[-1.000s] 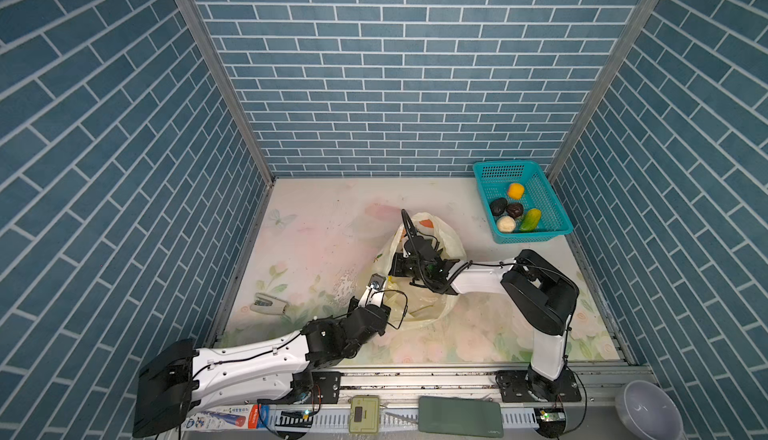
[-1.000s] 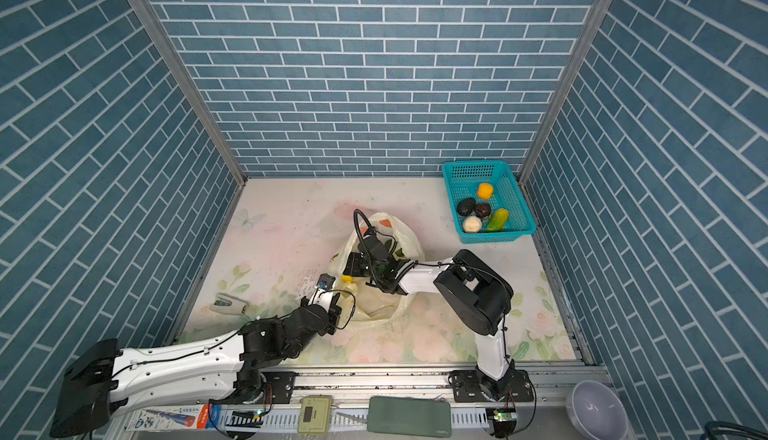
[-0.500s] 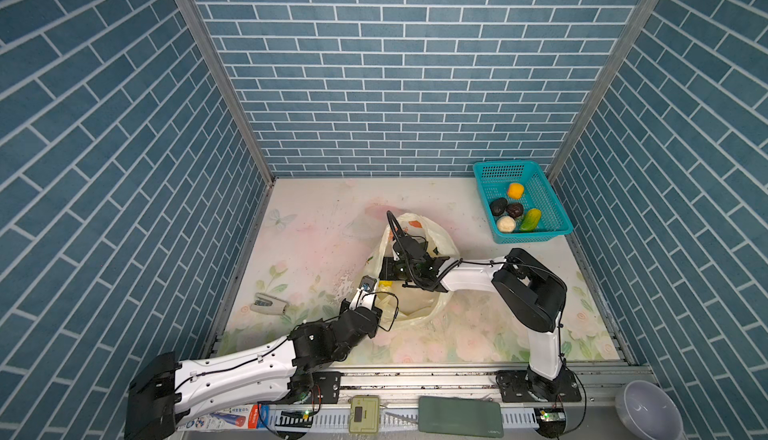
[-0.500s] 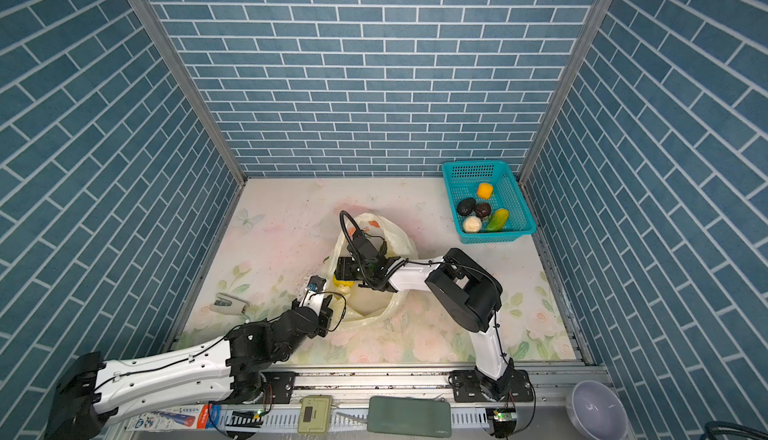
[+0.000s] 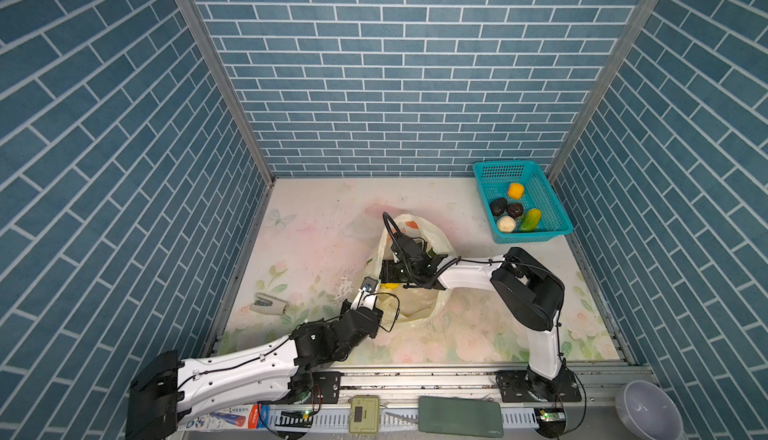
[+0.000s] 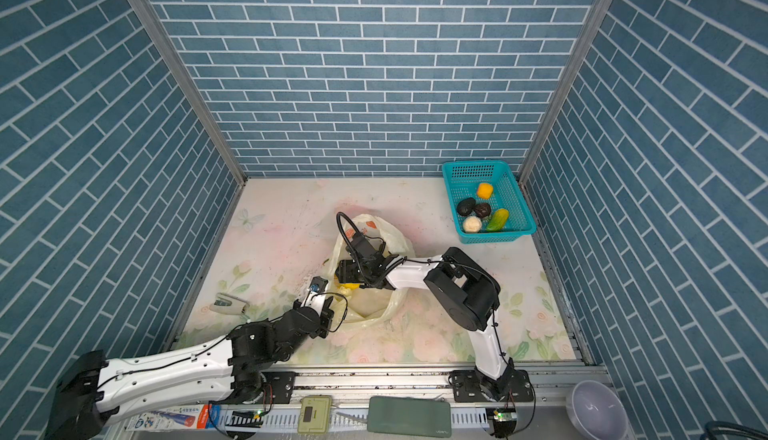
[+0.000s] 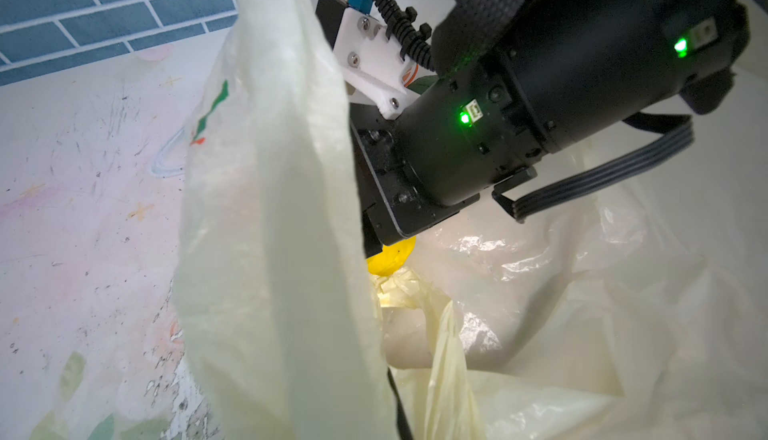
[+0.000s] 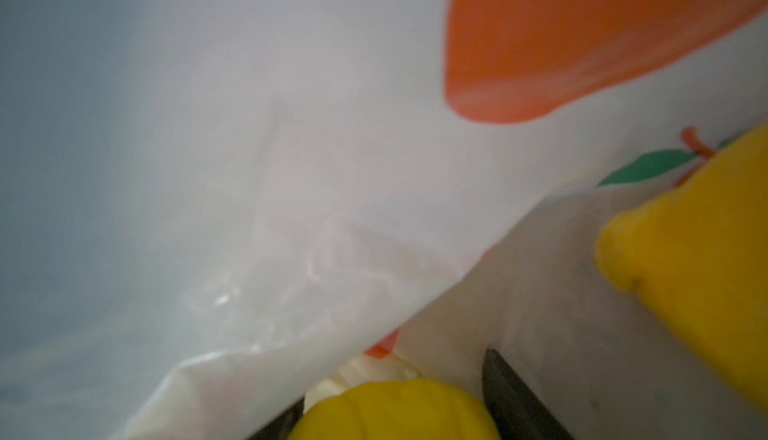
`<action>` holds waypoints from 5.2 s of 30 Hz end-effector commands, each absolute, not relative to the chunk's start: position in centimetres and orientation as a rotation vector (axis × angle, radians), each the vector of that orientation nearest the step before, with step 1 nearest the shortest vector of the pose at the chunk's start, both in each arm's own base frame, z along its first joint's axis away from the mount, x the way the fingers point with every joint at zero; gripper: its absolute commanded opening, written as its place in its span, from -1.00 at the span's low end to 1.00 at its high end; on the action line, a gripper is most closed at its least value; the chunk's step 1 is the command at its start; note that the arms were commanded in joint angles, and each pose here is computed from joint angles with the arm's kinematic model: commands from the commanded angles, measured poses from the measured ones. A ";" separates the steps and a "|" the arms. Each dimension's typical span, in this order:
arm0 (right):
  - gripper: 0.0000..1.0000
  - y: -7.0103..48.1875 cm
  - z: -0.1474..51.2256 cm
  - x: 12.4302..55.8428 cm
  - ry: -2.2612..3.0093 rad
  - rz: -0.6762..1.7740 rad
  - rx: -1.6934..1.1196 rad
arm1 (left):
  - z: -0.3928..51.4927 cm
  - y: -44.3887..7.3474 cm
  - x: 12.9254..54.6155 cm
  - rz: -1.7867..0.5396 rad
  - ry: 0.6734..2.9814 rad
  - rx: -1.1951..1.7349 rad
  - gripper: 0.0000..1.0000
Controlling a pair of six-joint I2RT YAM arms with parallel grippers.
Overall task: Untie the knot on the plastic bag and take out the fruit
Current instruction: 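Grasp the bumpy yellow fruit inside the bag with the right gripper, then lift the yellow fruit out and carry it over the teal basket, then open the right gripper to drop the yellow fruit into the basket, then reach the right gripper back into the bag toward the small lemon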
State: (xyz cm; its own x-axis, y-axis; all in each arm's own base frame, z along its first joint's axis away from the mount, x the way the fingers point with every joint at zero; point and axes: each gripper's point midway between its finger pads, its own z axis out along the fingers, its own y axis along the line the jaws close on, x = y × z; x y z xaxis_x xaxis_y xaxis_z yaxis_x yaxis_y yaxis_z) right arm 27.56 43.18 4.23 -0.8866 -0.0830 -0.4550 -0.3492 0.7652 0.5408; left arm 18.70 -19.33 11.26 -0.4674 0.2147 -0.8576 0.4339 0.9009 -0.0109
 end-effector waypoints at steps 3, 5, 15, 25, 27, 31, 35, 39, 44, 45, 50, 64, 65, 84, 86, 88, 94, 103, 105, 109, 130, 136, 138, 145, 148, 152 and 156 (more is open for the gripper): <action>0.08 41.7 5.3 26.8 2.555 0.862 -0.331 | 11.0 -19.3 18.7 -0.279 2.070 0.473 -1.00; 0.07 41.5 6.3 26.6 2.542 0.872 -0.335 | 10.9 -19.4 18.7 -0.286 2.070 0.476 -1.00; 0.08 36.7 10.0 24.4 2.557 0.773 -0.327 | 11.7 -21.2 18.9 -0.330 2.052 0.505 -1.00; 0.13 31.9 10.9 21.4 2.637 0.671 -0.335 | 12.5 -22.0 20.3 -0.266 2.049 0.453 -1.00; 0.18 31.2 10.4 21.4 2.643 0.642 -0.328 | 12.8 -22.1 20.4 -0.266 2.041 0.449 -1.00; 0.27 30.5 9.4 21.9 2.643 0.566 -0.332 | 12.9 -22.2 20.5 -0.262 2.039 0.453 -1.00; 0.31 30.7 8.0 22.7 2.656 0.501 -0.346 | 12.6 -22.3 20.3 -0.269 2.045 0.462 -1.00; 0.24 31.5 8.2 23.0 2.656 0.524 -0.345 | 12.4 -22.7 20.2 -0.276 2.053 0.482 -1.00; 0.21 30.8 9.4 22.1 2.671 0.533 -0.365 | 12.3 -22.9 20.3 -0.268 2.057 0.484 -1.00; 0.20 30.6 10.0 21.7 2.670 0.548 -0.371 | 12.3 -22.8 20.3 -0.266 2.054 0.482 -1.00; 0.18 29.6 13.2 19.6 2.678 0.640 -0.400 | 12.7 -22.8 20.6 -0.252 2.048 0.471 -1.00; 0.17 24.8 26.2 19.3 2.482 0.846 -0.317 | 13.3 -22.3 20.8 -0.195 2.084 0.441 -1.00; 0.17 24.3 27.1 19.7 2.465 0.861 -0.305 | 13.3 -22.3 20.9 -0.190 2.088 0.439 -1.00; 0.19 8.2 27.3 39.4 2.254 0.648 0.268 | 13.9 -21.1 20.8 -0.153 2.122 0.379 -1.00; 0.18 5.7 26.3 42.1 2.238 0.586 0.342 | 13.9 -21.0 20.8 -0.148 2.122 0.380 -1.00; 0.18 3.3 25.0 44.6 2.235 0.504 0.394 | 13.8 -21.0 20.8 -0.149 2.124 0.382 -1.00; 0.19 -2.7 21.1 50.6 2.252 0.352 0.541 | 13.6 -21.3 20.7 -0.163 2.128 0.380 -1.00; 0.41 -6.4 16.5 56.5 2.330 0.242 0.626 | 13.5 -21.5 20.6 -0.166 2.132 0.380 -1.00; 0.48 -6.8 15.6 57.0 2.356 0.209 0.633 | 13.6 -21.5 20.6 -0.164 2.133 0.380 -1.00; 0.54 -7.3 15.4 56.9 2.360 0.162 0.631 | 13.8 -21.4 20.6 -0.161 2.131 0.377 -1.00; 0.51 2.8 22.9 43.0 2.377 0.448 0.430 | 14.5 -21.5 20.6 -0.183 2.115 0.374 -1.00; 0.45 10.1 24.8 34.6 2.420 0.622 0.279 | 14.7 -22.0 20.6 -0.200 2.110 0.385 -1.00; 0.42 12.4 24.8 31.6 2.444 0.668 0.234 | 14.8 -22.3 20.6 -0.207 2.107 0.391 -1.00; 0.41 17.4 23.9 24.0 2.494 0.754 0.125 | 14.8 -22.6 20.6 -0.212 2.108 0.399 -1.00; 0.41 19.6 23.3 22.0 2.522 0.744 0.017 | 14.7 -22.7 20.6 -0.217 2.109 0.403 -1.00; 0.41 22.3 20.8 20.6 2.567 0.703 -0.105 | 14.9 -22.9 20.7 -0.222 2.107 0.402 -1.00; 0.40 24.2 18.4 20.3 2.564 0.625 -0.234 | 15.1 -22.9 20.7 -0.221 2.105 0.399 -1.00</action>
